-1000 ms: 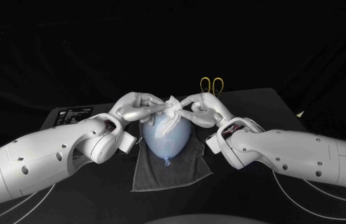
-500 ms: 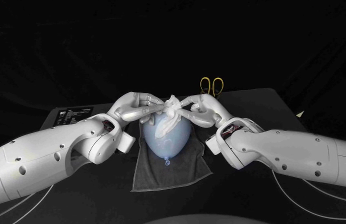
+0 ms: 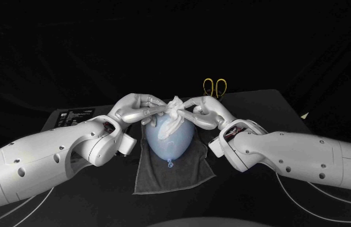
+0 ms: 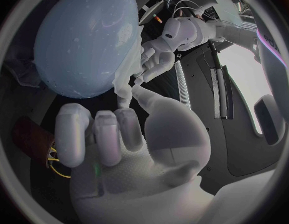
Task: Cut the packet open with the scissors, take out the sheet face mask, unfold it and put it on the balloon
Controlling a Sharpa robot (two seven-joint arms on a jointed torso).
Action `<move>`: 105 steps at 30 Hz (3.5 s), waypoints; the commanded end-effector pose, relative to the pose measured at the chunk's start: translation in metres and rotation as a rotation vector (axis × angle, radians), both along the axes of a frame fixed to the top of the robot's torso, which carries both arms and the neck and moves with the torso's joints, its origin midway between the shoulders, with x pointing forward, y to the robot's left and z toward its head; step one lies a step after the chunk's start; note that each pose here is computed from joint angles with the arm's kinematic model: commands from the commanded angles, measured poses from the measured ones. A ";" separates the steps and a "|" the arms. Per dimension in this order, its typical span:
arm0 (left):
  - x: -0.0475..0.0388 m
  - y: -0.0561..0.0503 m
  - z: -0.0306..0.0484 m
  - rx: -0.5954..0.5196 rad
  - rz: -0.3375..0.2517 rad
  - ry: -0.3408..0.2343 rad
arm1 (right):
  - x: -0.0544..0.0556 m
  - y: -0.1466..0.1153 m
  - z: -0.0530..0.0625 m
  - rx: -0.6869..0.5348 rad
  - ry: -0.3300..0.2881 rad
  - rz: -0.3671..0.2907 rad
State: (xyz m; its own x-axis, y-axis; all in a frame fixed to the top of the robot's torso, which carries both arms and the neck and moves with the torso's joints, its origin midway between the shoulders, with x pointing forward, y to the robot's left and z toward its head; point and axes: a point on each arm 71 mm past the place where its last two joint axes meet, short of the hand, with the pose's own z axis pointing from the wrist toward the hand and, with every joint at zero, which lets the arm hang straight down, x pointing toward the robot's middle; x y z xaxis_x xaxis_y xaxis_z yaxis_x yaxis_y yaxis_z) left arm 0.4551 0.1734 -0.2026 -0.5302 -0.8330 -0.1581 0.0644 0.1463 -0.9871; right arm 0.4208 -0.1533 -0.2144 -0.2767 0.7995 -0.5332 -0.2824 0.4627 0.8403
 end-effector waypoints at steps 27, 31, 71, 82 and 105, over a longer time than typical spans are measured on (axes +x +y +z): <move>-0.0008 0.001 0.0005 -0.020 -0.011 0.012 | 0.001 -0.001 0.003 0.052 -0.028 -0.024; -0.0006 0.001 0.0003 -0.018 -0.010 0.014 | 0.001 -0.002 0.003 0.051 -0.028 -0.026; -0.0003 0.002 -0.0008 -0.013 -0.011 0.024 | 0.001 -0.003 0.001 0.129 0.025 0.028; -0.0003 0.003 -0.0008 -0.013 -0.011 0.023 | 0.002 -0.002 0.000 0.147 0.054 0.043; -0.0004 0.004 -0.0012 -0.009 -0.010 0.028 | 0.005 -0.010 0.001 0.104 0.003 -0.064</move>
State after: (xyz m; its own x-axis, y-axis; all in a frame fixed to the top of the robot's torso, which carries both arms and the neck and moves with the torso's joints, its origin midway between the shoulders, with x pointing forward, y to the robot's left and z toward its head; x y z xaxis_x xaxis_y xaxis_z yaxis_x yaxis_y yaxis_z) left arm 0.4556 0.1794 -0.2046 -0.5283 -0.8366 -0.1451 0.0393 0.1467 -0.9884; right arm 0.4253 -0.1613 -0.2152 -0.2699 0.8680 -0.4168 -0.2381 0.3593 0.9023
